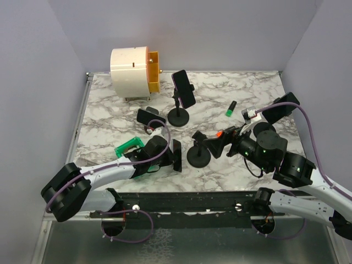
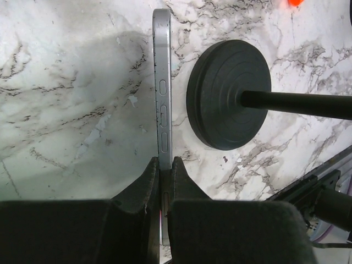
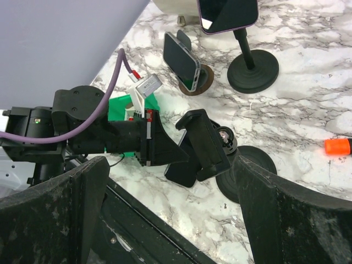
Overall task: Remove the phone from the phone stand
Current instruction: Place the phone at the center of the board.
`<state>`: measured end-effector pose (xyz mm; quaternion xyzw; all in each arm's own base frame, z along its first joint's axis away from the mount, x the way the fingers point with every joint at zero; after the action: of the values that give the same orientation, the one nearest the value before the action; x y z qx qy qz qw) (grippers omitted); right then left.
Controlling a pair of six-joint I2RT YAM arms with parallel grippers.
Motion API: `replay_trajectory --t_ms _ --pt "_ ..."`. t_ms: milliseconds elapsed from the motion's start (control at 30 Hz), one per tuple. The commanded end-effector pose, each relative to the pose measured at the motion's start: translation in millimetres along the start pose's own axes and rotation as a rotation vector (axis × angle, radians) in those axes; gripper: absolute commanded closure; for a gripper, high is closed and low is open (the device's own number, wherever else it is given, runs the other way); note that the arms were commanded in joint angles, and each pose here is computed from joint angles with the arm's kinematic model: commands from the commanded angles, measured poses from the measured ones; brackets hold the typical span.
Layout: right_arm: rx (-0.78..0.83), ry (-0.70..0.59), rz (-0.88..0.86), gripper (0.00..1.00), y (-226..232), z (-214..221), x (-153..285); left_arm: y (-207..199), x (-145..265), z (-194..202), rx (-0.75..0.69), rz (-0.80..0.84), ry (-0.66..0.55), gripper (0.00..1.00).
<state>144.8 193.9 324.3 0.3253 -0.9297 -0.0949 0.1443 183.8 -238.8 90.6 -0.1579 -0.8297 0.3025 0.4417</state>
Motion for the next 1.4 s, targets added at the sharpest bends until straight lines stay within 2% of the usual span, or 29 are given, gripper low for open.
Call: replay_trajectory --t_ms 0,167,300,400,733,967,1133,1267,1367 --pt "0.0 -0.014 0.017 0.01 -3 0 1 -14 -6 -5 0.004 0.052 -0.019 0.98" --pt "0.001 -0.015 0.027 0.01 -5 0 3 -7 -9 -3 -0.01 0.022 -0.015 0.92" --pt "0.001 -0.02 0.031 0.01 -7 -1 5 -3 -10 -2 -0.016 0.004 -0.011 0.77" --pt "0.001 -0.022 0.036 0.01 -8 -1 6 0 -10 -1 -0.02 -0.008 -0.011 0.69" --pt "0.003 -0.021 0.037 0.01 -8 -1 6 2 2 -12 -0.046 -0.034 -0.067 0.57" --pt "0.003 -0.014 0.035 0.01 -8 0 6 6 13 -20 -0.079 -0.071 -0.095 0.55" --pt "0.026 -0.002 0.063 0.02 -12 4 5 -16 33 -36 -0.112 -0.009 -0.139 0.51" --pt "0.077 0.032 0.114 0.04 -20 14 -5 -50 66 -62 -0.22 0.114 -0.229 0.46" --pt "0.104 0.072 0.149 0.13 -23 23 -15 -69 94 -86 -0.343 0.157 -0.338 0.42"
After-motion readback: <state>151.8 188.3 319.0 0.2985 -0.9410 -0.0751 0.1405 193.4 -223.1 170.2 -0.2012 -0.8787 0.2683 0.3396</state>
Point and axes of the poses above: each gripper's point midway between its finger pads, its own x axis back along the fingers, its own y axis along the line the jaws close on, z = x × y, the point moved 4 cm from there along x, back along the fingers, and after that the axes turned 7 degrees about x, right-handed, at the moved point
